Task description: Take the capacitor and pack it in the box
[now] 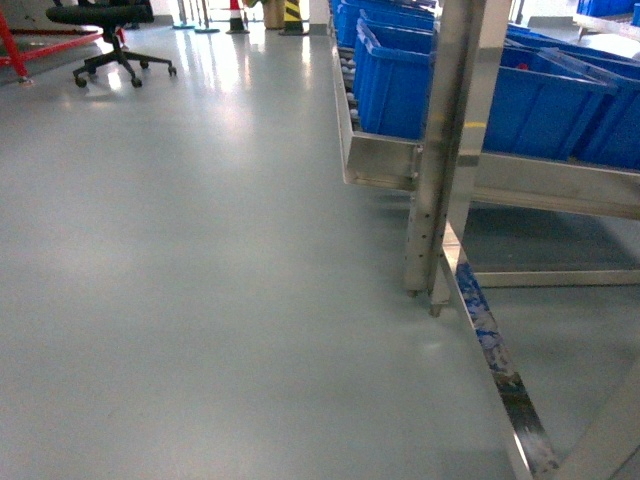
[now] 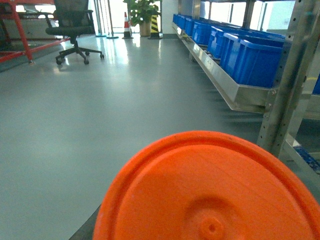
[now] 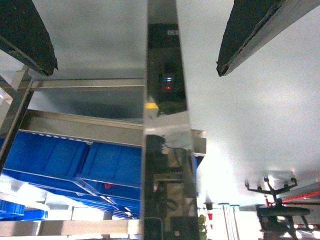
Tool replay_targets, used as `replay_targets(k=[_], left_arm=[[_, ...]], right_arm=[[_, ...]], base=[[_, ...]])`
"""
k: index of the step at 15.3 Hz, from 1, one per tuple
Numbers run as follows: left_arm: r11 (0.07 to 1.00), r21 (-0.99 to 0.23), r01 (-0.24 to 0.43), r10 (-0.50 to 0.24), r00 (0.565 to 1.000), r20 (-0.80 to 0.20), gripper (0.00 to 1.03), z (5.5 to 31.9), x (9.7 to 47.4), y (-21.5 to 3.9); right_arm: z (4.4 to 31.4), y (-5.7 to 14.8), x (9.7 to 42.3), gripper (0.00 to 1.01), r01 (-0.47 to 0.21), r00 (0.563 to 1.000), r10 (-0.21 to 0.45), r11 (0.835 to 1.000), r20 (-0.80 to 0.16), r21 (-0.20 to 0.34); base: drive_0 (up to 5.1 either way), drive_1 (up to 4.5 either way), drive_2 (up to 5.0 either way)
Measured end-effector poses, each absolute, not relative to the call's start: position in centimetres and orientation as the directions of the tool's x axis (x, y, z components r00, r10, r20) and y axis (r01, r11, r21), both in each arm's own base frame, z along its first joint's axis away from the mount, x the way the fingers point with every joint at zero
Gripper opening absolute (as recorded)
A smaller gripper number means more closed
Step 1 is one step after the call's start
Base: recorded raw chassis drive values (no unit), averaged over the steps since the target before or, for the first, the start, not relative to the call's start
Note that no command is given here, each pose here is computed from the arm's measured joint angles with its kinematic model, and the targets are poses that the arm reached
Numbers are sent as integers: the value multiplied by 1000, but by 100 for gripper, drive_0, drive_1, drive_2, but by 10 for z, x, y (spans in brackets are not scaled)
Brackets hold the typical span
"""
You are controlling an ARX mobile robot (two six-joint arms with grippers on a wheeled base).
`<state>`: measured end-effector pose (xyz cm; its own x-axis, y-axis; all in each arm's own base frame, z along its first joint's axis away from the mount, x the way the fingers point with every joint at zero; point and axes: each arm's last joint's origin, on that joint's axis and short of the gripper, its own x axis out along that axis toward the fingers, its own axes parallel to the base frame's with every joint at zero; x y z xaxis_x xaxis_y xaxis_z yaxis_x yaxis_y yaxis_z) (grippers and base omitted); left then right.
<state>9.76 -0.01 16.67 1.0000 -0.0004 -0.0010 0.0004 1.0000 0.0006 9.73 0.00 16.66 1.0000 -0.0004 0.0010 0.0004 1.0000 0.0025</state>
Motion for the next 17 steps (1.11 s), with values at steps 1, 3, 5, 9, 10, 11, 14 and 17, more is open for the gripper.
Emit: replay_targets(k=[1,3,5,9,10,11,14,17], left_arm=[[1000,1,-1,1,1000,-6,43,166,98,0],[1000,1,0,0,1000,-6,43,166,98,0],[1000,1,1,-1,1000,-5,43,166,98,0],[1000,1,0,0,1000,-6,43,166,98,0],[1000,1,-3,3,1000,-4,43,166,98,0],[1000,1,2,-2,1000,-6,43,166,98,0],[1000,1,1,-1,1000,-6,43,166,98,0],[1000,1,0,0,1000,-5,43,166,98,0]], right_arm=[[167,0,97,98,1,1000,-1,1000,2,2],[167,0,97,98,1,1000,-1,1000,2,2],[167,0,97,98,0,1000,0,1000,3,2],[167,0,97,98,1,1000,-1,1000,2,2],[167,0,97,98,1,1000,-1,1000,6,2],[167,0,97,98,0,1000,0,1000,1,2],[167,0,97,98,0,1000,0,1000,3,2],[167,0,97,98,0,1000,0,1000,5,2]], base=[[-504,241,241],[-501,245,245],[-504,242,242],[-498,247,247],[-487,259,259],[-487,259,259],[-491,254,254],[-504,241,241]])
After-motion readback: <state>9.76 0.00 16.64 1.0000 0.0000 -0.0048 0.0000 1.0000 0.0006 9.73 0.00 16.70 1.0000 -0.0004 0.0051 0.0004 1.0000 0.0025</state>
